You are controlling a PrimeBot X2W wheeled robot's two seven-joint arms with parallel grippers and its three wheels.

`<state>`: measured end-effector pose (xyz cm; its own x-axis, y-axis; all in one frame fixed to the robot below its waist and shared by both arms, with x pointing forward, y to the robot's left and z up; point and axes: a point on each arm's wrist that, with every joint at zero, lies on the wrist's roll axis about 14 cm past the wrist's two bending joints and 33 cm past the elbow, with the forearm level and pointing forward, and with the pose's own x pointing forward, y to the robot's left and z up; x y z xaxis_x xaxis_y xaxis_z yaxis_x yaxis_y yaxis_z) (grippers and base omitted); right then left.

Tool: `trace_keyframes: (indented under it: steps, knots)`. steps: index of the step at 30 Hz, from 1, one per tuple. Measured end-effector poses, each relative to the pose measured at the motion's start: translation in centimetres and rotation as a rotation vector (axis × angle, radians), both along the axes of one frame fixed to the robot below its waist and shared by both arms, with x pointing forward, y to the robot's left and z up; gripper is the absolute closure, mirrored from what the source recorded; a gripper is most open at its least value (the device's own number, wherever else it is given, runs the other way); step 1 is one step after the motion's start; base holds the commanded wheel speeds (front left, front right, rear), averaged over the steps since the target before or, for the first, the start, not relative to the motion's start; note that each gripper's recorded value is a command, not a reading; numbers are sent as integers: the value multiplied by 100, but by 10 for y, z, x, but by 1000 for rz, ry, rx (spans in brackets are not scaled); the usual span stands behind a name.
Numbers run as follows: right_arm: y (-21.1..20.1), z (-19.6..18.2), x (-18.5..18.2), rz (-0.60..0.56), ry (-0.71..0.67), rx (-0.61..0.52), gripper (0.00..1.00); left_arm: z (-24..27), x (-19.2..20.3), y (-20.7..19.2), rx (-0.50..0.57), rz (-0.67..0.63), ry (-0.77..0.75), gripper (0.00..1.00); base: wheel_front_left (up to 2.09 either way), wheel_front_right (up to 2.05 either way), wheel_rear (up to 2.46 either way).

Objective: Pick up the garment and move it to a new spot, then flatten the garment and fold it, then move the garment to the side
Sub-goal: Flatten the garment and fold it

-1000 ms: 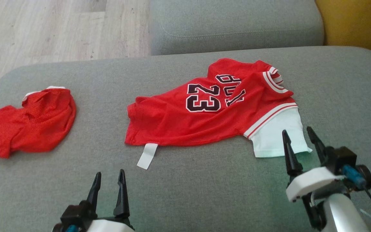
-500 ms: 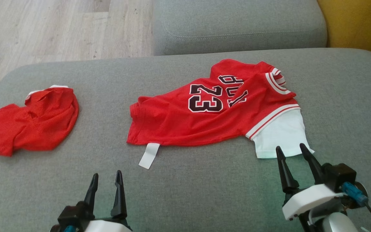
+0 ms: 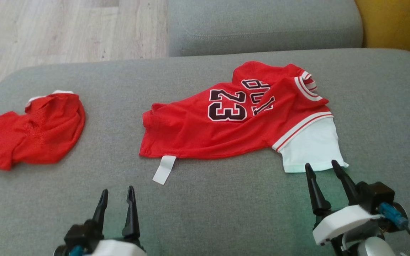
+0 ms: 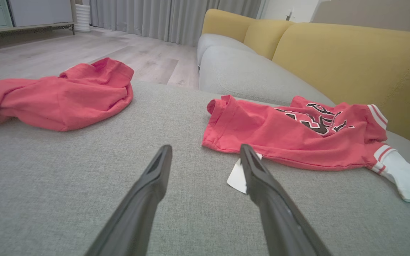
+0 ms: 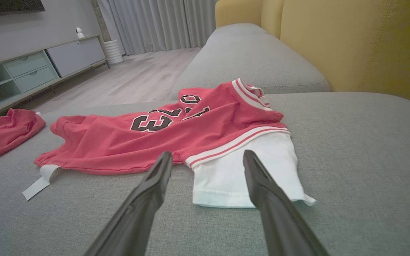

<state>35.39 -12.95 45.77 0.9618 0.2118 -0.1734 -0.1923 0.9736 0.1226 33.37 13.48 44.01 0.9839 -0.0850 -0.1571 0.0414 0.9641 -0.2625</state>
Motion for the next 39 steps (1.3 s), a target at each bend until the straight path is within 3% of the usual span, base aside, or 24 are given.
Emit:
trace_keyframes:
  steps: [7, 13, 19, 26, 27, 29, 30, 39]
  knots:
    - [-1, -5, 9, -4, 16, -4, 0, 4, 45, -13, 25, -70, 55, 0, 0, 0, 0]
    - [-7, -7, 24, -21, 18, -8, 0, -14, 86, -24, 35, -101, 203, 0, 0, 0, 0]
    - [-22, -17, 29, -65, 44, -15, 0, -56, 96, -29, 58, -97, 373, 0, 0, 0, 0]
    - [-38, -27, 28, -113, 68, -24, 0, -71, 106, -42, 56, -122, 415, 0, 0, 0, 0]
    - [-41, -28, 27, -122, 74, -25, 0, -72, 106, -43, 56, -129, 422, 26, 0, 0, 0]
    - [-48, -32, 26, -138, 88, -36, 0, -72, 106, -45, 60, -137, 434, 92, 0, 0, 0]
    - [-51, -35, 25, -144, 100, -47, 0, -72, 106, -46, 60, -142, 437, 100, 0, 0, 0]
    - [-82, -47, 46, -224, 156, -88, 0, -67, 104, -45, 55, -143, 410, 100, 0, 0, 0]
